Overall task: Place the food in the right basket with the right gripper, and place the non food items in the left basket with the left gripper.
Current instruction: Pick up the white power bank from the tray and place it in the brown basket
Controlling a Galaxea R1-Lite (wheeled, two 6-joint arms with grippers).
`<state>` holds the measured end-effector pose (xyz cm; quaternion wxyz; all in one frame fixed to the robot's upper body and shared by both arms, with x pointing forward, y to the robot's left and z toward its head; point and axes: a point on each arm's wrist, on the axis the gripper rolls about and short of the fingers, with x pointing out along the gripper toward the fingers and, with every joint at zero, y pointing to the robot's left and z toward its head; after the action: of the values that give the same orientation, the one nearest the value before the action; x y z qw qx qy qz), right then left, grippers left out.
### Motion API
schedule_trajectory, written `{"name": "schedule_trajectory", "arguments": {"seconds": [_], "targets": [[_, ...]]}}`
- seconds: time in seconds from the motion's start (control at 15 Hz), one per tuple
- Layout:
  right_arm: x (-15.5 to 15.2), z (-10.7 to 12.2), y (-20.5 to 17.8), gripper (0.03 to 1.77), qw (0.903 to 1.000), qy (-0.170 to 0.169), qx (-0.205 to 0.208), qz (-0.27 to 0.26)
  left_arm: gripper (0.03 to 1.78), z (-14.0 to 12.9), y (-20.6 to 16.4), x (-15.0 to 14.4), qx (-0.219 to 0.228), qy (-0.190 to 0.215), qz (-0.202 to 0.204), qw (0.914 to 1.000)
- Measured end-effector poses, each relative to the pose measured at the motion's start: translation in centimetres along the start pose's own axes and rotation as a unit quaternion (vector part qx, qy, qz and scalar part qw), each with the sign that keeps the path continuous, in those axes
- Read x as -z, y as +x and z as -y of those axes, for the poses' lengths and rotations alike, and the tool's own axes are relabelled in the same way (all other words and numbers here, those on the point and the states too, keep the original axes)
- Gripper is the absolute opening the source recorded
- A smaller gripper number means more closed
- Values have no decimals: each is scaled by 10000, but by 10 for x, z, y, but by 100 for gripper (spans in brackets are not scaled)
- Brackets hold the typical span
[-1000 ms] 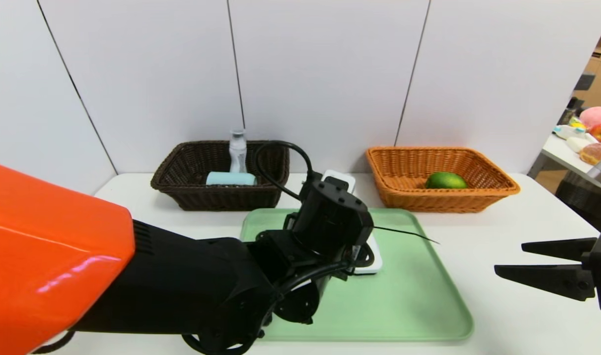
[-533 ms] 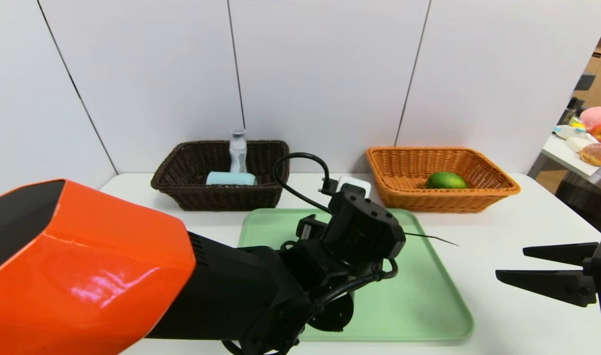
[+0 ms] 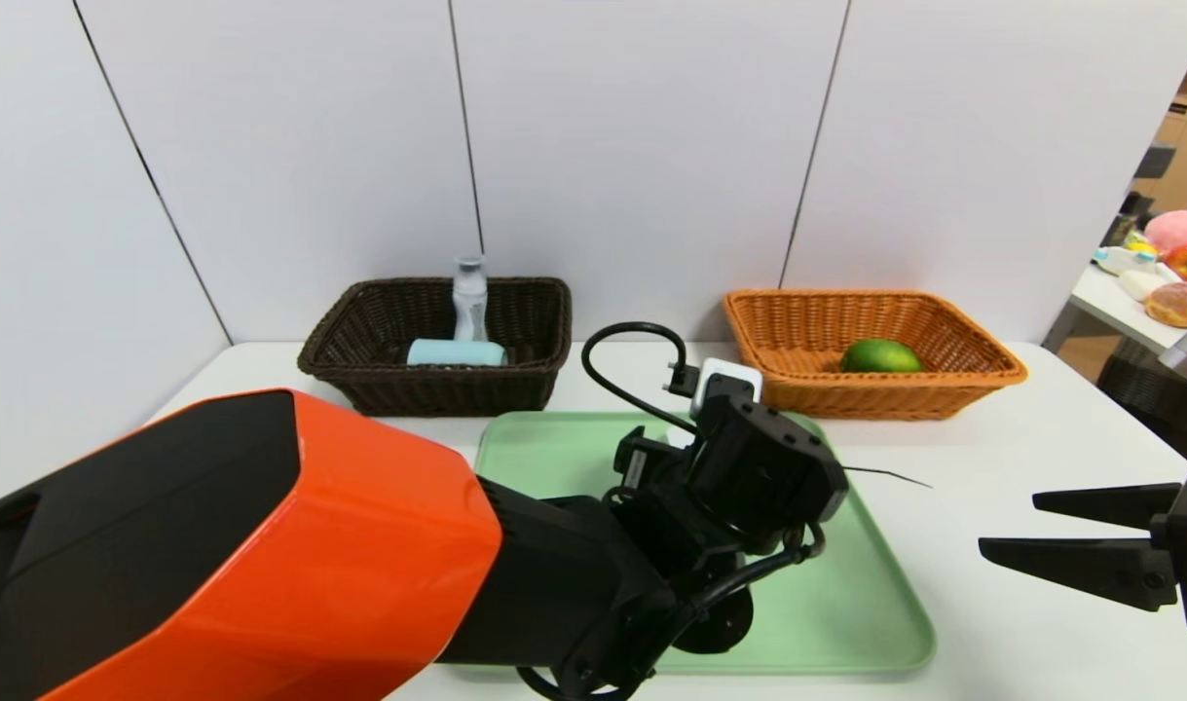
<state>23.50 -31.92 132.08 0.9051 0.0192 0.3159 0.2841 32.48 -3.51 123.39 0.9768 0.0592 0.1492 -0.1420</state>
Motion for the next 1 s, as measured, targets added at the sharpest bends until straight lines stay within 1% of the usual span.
{"name": "schedule_trajectory", "arguments": {"seconds": [0.4,0.67,1.0], "targets": [[0,0,1,170,10000,12,-15,-16,169,13,5,9,54,3,-30,10000],[3,1,2,170,10000,24,-24,-49,169,16,12,18,28,57,-104,9999],[3,1,3,170,10000,28,-26,-65,169,18,20,15,-8,-24,-83,10000]]}}
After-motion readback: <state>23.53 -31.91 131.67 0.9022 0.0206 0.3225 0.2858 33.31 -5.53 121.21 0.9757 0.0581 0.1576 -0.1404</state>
